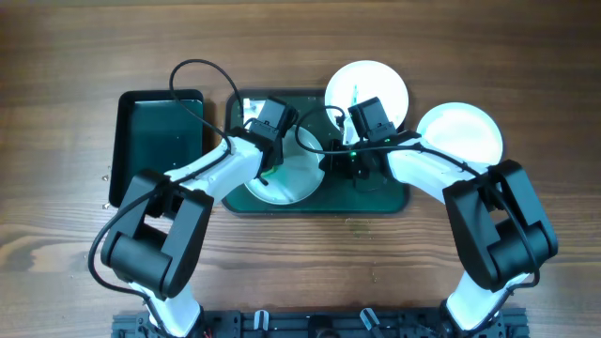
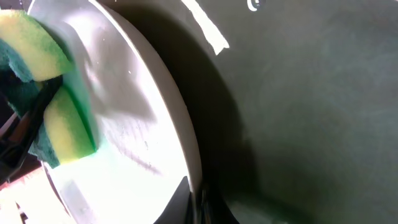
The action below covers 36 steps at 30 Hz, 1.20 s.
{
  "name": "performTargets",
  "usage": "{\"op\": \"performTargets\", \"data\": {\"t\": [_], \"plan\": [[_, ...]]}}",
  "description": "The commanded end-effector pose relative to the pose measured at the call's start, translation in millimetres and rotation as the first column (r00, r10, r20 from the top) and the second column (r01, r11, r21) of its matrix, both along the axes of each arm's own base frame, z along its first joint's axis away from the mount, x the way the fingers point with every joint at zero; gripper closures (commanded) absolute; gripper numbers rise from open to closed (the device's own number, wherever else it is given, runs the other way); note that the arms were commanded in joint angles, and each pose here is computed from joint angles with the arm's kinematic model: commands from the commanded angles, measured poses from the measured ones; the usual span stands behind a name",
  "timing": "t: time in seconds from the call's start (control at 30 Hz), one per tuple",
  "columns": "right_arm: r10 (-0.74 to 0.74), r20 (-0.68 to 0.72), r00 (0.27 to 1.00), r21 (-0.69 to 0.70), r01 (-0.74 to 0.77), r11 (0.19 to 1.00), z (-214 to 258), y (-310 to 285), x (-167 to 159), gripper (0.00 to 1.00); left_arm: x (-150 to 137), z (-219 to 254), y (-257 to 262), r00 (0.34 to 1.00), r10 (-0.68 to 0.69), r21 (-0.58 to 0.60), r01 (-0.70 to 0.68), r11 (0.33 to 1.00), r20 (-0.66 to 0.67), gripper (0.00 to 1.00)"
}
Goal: Clean dirty plates on tray and stack at the side
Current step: 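Scrub the held plate with the sponge in the left gripper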
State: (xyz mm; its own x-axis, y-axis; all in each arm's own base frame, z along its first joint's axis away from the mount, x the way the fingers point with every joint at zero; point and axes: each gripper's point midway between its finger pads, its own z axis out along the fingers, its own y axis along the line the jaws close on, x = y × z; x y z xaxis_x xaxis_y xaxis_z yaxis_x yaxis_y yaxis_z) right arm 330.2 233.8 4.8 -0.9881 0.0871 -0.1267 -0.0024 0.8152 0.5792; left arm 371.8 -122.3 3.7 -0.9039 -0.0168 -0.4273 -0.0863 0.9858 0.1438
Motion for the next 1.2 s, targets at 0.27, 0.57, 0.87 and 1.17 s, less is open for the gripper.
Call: {"op": "performTargets", "data": {"t": [0.27, 0.57, 0.87, 1.17], "plan": [[0.013, -0.001, 1.000, 0.008, -0.013, 1.000, -0.6, -1.4, 1.3, 0.96, -81.5, -28.7, -106.5, 0.787, -0.592, -0.555, 0.418, 0.719, -0.175, 0.96], [0.013, -0.001, 1.000, 0.008, -0.013, 1.000, -0.6, -1.4, 1.3, 0.96, 24.6, -15.5, -22.8, 0.989, -0.103, -0.044, 0.108, 0.993, 0.104, 0.96], [0.013, -0.001, 1.000, 0.008, -0.013, 1.000, -0.6, -1.4, 1.3, 0.96, -32.9, -35.3, 15.0, 0.991, 0.013, 0.074, -0.003, 0.997, -0.133, 0.96], [0.013, -0.001, 1.000, 0.008, -0.013, 1.000, -0.6, -1.3, 1.2, 0.96, -109.6, -27.1, -104.0, 0.768, -0.571, -0.620, 0.303, 0.723, -0.290, 0.96]]}}
